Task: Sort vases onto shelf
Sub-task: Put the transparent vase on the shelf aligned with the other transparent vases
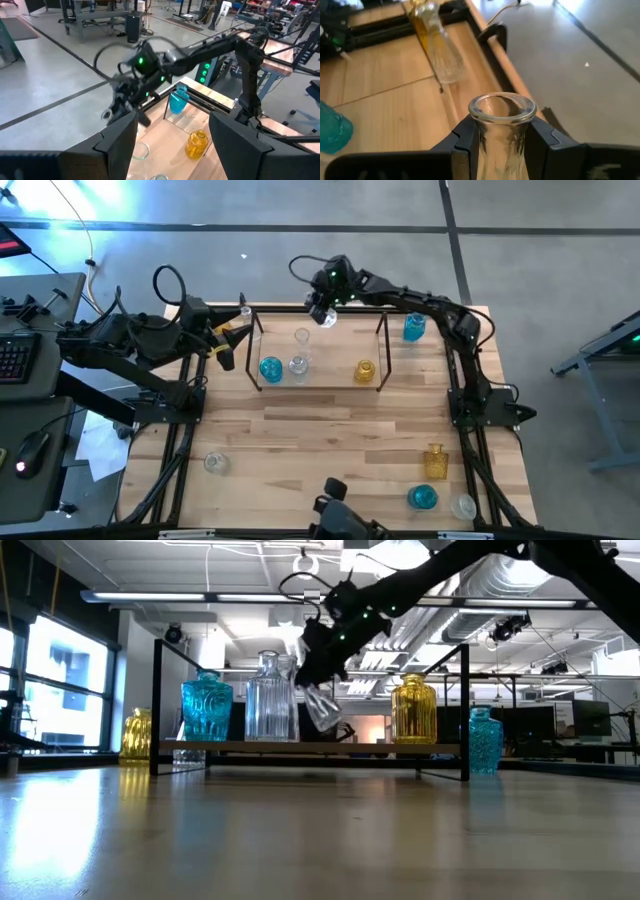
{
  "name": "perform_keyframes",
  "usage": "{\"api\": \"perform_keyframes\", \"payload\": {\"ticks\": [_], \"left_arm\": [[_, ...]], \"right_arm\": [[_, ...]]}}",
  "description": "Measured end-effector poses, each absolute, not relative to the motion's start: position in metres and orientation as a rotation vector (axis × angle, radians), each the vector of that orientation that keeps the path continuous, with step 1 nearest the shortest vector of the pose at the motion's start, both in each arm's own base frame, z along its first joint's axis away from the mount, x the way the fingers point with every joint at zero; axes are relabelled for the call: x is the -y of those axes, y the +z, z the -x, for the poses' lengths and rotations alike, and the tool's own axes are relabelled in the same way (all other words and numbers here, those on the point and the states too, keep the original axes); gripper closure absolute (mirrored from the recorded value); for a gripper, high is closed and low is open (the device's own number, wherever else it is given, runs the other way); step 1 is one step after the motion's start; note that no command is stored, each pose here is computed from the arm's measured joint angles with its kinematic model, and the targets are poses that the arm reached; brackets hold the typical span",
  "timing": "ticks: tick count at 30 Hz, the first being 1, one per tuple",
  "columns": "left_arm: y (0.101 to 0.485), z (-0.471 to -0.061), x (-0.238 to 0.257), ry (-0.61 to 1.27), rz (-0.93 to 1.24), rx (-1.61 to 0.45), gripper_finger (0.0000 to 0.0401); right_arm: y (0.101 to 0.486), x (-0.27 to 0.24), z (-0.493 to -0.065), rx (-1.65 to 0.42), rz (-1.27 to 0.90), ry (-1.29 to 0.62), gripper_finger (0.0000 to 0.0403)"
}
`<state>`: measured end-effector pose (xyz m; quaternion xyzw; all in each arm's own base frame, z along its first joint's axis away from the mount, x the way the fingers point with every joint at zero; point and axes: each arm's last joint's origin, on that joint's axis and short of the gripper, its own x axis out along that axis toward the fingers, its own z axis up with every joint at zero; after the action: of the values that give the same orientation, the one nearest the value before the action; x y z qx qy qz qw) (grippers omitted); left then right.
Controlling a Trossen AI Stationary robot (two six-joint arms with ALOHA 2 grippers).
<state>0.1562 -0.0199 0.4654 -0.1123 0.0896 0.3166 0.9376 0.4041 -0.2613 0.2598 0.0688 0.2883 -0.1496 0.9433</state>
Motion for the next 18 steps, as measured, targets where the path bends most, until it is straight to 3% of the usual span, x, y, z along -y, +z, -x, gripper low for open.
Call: {"api": "perform_keyframes", "payload": {"ticks": [8,18], "left_arm": [[0.466,-0.156,0.020,0.656,0.219,-0.182,0.0165],[0.466,-0.156,0.020,0.653,0.193,-0.191,0.0165]], "right_arm": [[0.298,0.256,-0.375,-0.619,-0.133,-0.322,0.0322],[0.315,0.219,-0.362,-0.776,-0.137,-0.263,0.0322]]}}
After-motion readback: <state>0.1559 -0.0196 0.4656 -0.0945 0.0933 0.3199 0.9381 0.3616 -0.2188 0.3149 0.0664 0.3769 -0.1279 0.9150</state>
